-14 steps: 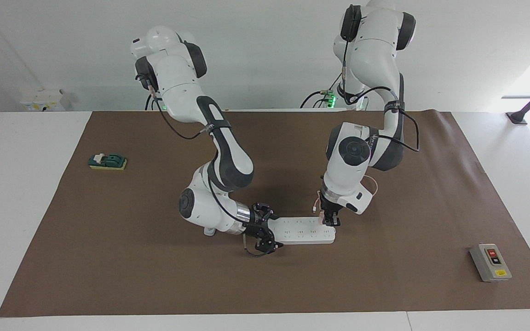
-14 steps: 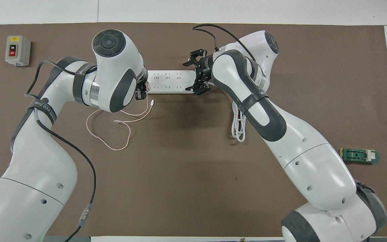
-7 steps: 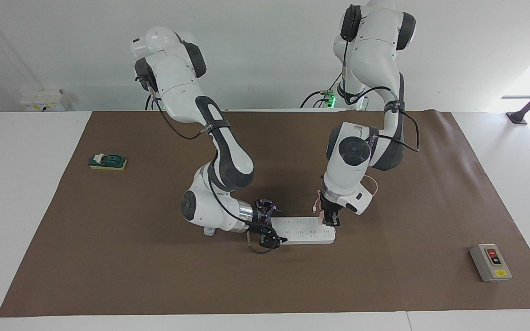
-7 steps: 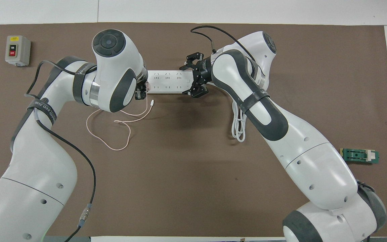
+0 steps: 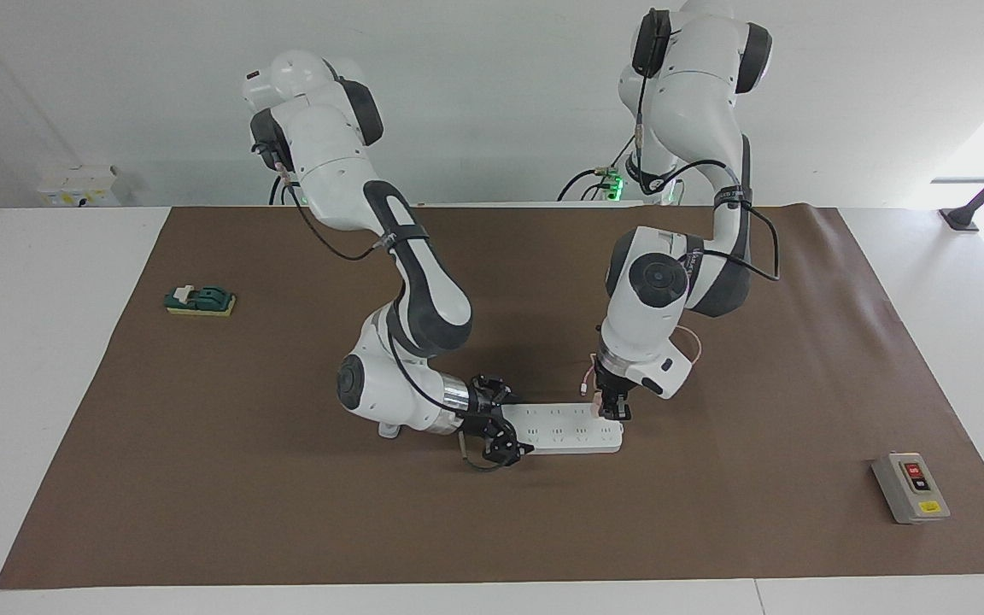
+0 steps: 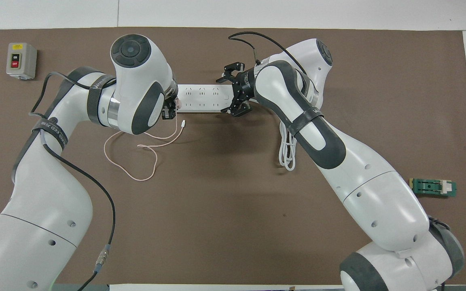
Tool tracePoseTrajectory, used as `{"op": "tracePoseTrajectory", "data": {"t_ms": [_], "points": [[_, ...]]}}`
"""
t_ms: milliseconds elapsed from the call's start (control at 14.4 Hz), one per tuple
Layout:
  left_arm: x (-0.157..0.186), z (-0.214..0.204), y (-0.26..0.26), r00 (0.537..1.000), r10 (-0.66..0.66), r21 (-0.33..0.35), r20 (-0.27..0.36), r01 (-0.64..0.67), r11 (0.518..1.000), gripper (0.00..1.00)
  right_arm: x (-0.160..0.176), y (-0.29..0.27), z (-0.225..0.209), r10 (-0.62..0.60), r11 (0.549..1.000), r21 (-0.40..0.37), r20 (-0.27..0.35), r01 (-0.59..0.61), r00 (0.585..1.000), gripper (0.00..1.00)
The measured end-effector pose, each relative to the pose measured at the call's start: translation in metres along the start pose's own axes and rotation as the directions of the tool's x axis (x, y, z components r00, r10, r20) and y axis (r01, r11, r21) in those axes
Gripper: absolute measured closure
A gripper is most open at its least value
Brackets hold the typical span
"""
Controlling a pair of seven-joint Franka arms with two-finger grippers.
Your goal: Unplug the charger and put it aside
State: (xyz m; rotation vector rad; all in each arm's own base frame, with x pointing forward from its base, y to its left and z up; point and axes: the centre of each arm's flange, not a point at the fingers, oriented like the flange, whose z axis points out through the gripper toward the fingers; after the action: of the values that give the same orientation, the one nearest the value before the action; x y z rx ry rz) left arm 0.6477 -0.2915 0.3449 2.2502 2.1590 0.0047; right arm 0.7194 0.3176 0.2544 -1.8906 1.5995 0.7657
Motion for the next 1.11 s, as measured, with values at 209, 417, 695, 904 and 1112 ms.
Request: {"op": "tracePoseTrajectory", "data": {"t_ms": [209, 417, 695, 904, 1112], "points": [[0.0, -0.0002, 0.0, 1.0, 0.0, 0.0, 0.0, 0.0, 1.0, 0.67, 0.0003, -0.0001, 0.0001, -0.005, 1.0, 0.0, 0.0, 0.005, 1.0, 0.0], [0.0, -0.0003, 0.0, 1.0, 0.001, 0.0, 0.0, -0.001, 1.0, 0.67, 0.0004, -0.0003, 0.0, -0.006, 1.0, 0.001, -0.001, 0.006, 1.0, 0.0], [0.0001, -0.0004, 0.0002, 1.0, 0.0, 0.0, 0.0, 0.0, 1.0, 0.67, 0.0, -0.0007, 0.0001, -0.008, 1.0, 0.007, -0.004, 0.008, 1.0, 0.0], [0.0001, -0.0004, 0.0002, 1.0, 0.0, 0.0, 0.0, 0.0, 1.0, 0.67, -0.0007, -0.0007, 0.001, -0.01, 1.0, 0.01, -0.007, 0.01, 1.0, 0.0], [0.0002, -0.0004, 0.0002, 1.0, 0.0, 0.0, 0.0, 0.0, 1.0, 0.67, -0.0007, -0.0007, 0.0014, -0.01, 1.0, 0.014, -0.009, 0.01, 1.0, 0.0]]}}
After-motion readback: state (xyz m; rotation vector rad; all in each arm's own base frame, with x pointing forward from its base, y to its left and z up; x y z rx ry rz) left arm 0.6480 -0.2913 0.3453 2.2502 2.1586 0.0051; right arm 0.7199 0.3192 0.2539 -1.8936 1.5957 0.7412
